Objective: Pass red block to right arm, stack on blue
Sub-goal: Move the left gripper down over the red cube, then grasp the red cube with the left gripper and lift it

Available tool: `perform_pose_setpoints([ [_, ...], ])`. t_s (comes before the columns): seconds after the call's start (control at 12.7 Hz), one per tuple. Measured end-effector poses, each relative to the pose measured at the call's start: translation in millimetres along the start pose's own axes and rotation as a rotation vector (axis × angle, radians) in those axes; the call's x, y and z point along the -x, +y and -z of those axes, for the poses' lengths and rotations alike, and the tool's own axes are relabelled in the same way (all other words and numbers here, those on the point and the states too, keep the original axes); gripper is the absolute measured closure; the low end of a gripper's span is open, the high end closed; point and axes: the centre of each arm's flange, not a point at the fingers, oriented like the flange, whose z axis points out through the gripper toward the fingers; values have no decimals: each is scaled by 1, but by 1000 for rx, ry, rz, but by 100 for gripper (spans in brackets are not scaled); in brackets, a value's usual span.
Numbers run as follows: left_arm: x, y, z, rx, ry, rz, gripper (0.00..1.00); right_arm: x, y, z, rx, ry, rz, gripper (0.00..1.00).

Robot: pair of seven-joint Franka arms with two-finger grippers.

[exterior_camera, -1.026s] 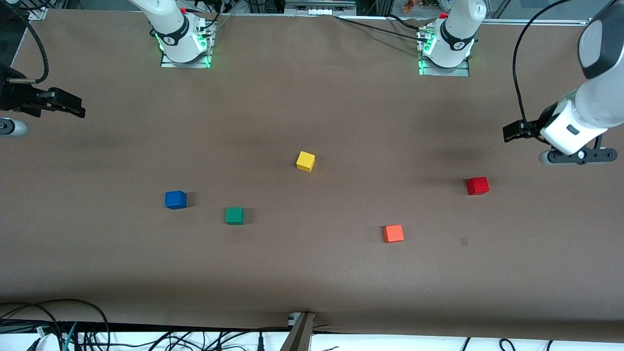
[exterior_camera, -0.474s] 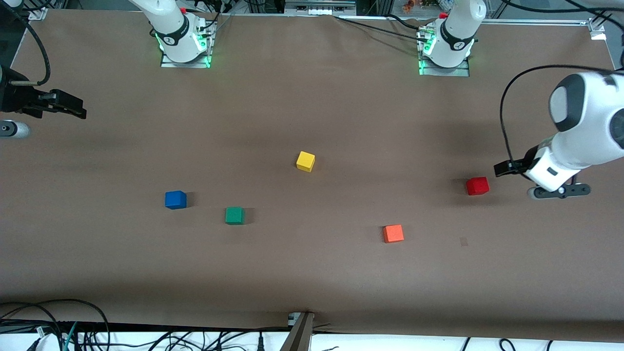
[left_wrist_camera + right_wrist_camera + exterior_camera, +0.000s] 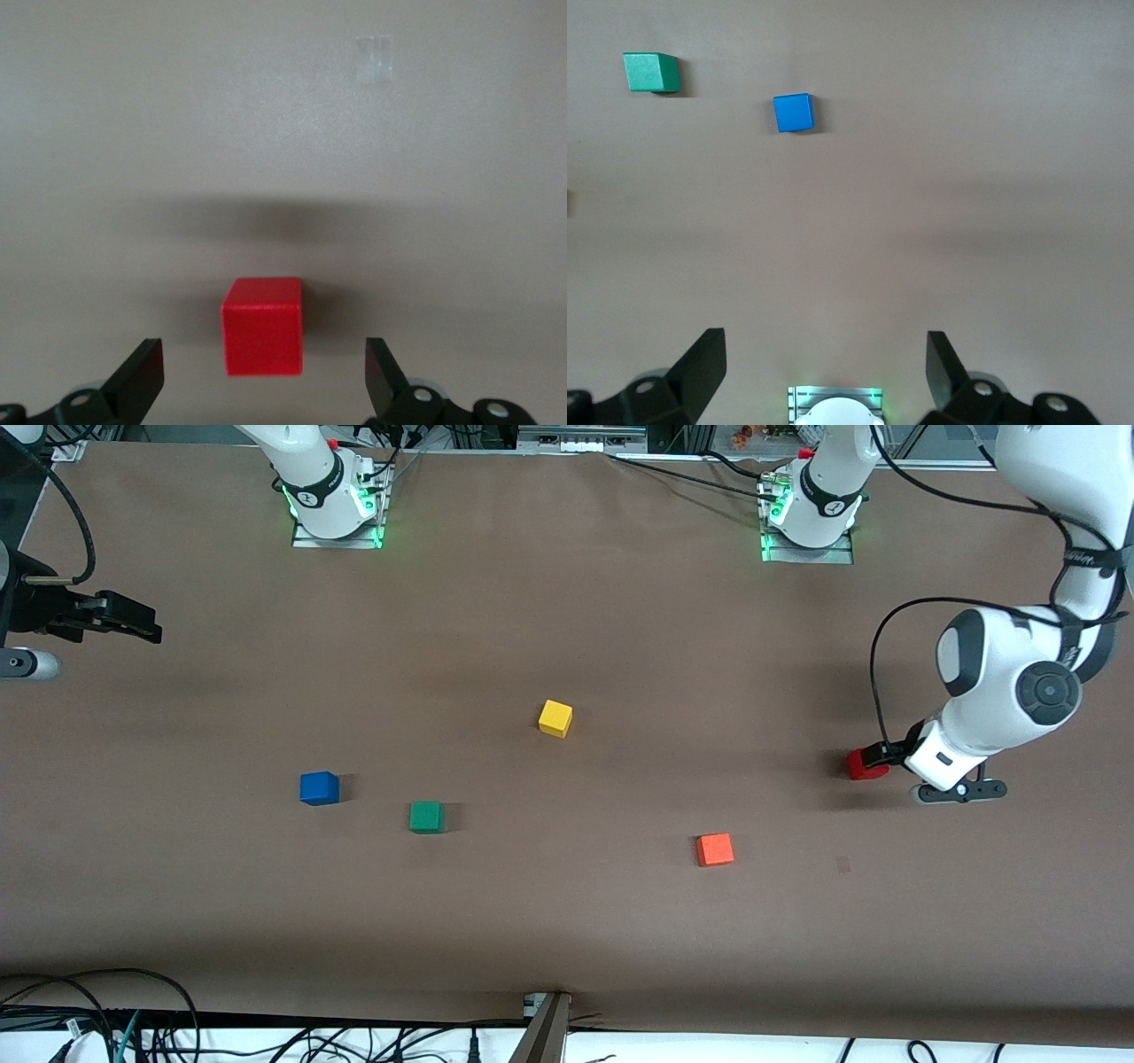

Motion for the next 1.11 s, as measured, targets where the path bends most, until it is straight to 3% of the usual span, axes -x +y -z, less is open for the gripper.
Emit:
perform_pose_setpoints([
  [0.24, 16, 2, -45, 8, 32, -4, 0, -4, 0, -5, 0, -9, 0, 0],
  [0.79, 27, -6, -82, 10, 10, -25, 0, -7, -1, -10, 1, -18, -1, 0],
  [0.95, 28, -10, -86, 11, 4, -27, 6, -10, -1, -15, 1, -27, -1, 0],
  [1.11, 28, -12, -86, 11, 4, -27, 25, -13, -2, -19, 2, -36, -1, 0],
])
